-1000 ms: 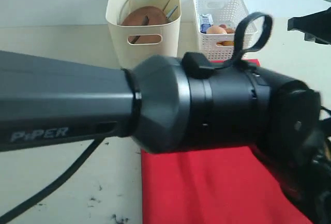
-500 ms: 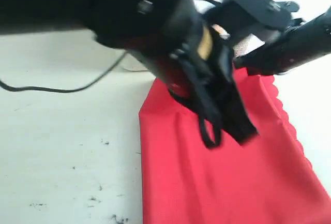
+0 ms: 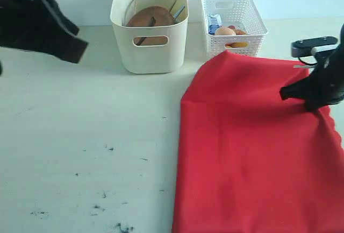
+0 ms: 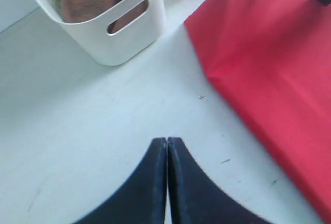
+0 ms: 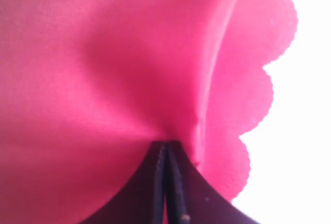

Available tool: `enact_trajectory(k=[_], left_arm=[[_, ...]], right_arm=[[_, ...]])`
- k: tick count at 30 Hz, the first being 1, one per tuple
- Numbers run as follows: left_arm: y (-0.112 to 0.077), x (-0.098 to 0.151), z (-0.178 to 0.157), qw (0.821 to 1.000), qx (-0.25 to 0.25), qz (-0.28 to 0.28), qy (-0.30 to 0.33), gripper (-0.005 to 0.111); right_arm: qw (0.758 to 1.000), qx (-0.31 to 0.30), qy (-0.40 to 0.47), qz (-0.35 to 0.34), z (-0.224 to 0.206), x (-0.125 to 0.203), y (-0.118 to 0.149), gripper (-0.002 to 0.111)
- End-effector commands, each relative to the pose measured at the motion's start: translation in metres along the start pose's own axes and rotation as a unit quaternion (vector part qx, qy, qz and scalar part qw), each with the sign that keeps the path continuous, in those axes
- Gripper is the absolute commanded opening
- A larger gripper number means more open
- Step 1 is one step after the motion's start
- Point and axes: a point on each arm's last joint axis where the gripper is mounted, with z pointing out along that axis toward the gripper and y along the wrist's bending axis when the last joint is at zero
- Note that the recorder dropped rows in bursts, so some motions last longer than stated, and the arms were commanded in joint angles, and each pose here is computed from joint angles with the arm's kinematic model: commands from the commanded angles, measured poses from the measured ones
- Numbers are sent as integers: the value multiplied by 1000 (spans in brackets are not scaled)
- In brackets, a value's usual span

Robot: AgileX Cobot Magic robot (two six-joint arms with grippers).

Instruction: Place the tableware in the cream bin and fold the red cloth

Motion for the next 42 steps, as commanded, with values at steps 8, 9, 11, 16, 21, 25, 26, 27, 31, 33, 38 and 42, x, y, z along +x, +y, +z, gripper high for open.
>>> enact_trajectory(k=[8, 9, 11, 16, 21, 25, 26, 27, 31, 33, 38, 42], left_arm=[[28, 43, -16, 998, -43, -40, 14, 3], [28, 45, -14, 998, -46, -40, 18, 3], [29, 48, -11, 998, -47, -41, 21, 3], [28, 46, -8, 998, -40, -39, -4, 3], [28, 47, -8, 998, -40, -40, -2, 3], [28, 49, -8, 998, -41, -47, 12, 3], [28, 49, -8, 998, -42, -51, 13, 3], [28, 49, -8, 997, -44, -59, 12, 3], [41, 47, -18, 989, -105, -96, -26, 3], [52, 46, -39, 977, -150, -124, -82, 3], [68, 61, -93, 953, -195, -152, -173, 3], [68, 72, -100, 951, -191, -159, -185, 3]], right_arm=[[970, 18, -204, 130, -81, -21, -47, 0], [962, 6, -239, 133, -90, -26, -42, 0], [954, -10, -277, 114, -98, -33, -30, 0], [967, -39, -251, 30, -62, -43, 19, 0], [995, -34, -90, 15, 18, -46, 35, 0], [997, -18, -29, 71, 38, -47, 7, 0], [996, -16, -36, 78, 33, -48, 1, 0], [994, -12, -57, 92, 17, -53, -12, 0], [979, -6, -170, 110, -57, -69, -32, 0], [975, -13, -199, 98, -87, -70, -26, 0], [992, -75, -99, 11, -61, -58, 23, 0], [997, -75, -17, -12, -26, -46, 30, 0]])
